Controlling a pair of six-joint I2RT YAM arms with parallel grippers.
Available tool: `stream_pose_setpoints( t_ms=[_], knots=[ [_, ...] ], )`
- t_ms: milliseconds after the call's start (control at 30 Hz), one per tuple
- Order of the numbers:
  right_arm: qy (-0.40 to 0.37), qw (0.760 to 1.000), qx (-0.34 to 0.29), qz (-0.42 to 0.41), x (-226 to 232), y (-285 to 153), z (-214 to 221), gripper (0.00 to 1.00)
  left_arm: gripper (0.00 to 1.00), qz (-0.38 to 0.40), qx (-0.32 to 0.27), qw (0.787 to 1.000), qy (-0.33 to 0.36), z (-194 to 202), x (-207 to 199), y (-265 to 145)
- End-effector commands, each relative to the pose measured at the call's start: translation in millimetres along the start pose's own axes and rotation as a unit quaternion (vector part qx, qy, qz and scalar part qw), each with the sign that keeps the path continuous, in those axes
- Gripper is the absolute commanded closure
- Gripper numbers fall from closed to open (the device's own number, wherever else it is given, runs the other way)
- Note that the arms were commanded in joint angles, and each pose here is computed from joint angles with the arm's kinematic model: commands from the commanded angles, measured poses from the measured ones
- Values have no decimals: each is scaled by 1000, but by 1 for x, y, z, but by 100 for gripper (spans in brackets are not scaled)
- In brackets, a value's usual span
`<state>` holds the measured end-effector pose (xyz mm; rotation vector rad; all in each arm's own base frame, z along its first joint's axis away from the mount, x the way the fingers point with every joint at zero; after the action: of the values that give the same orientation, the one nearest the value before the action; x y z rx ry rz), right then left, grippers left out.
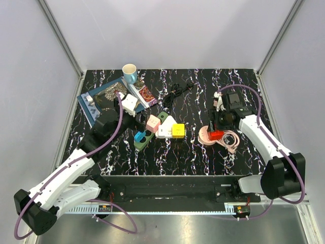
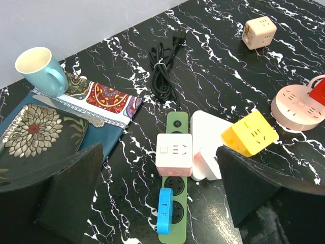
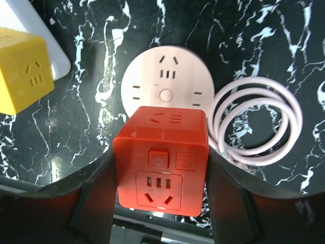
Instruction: Insert the plug
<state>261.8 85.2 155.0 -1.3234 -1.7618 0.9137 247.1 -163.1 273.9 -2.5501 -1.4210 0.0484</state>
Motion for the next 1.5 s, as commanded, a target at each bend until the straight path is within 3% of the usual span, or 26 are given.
stream_pose_setpoints(
  t_ms=[0, 1100, 1467],
  knots=[
    [-36, 998, -52, -17, -4, -2, -14, 100, 1, -27, -37, 999, 9, -20, 10, -7],
    [-20, 999, -18, -39, 1, 18, -10, 100, 1, -54, -46, 997, 14, -21, 19, -11],
    [49, 996, 3, -77, 17, 25, -3, 100, 1, -56, -47, 997, 17, -21, 19, -13]
  ],
)
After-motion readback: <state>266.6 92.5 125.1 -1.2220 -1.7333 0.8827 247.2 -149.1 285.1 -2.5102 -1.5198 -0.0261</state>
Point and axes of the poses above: each gripper's point midway between its finger pads, its own y axis out along the fingers, its own x axis along the line the jaws close on, z = x × y, the point moved 4 cm from there along -y, back along the fingers
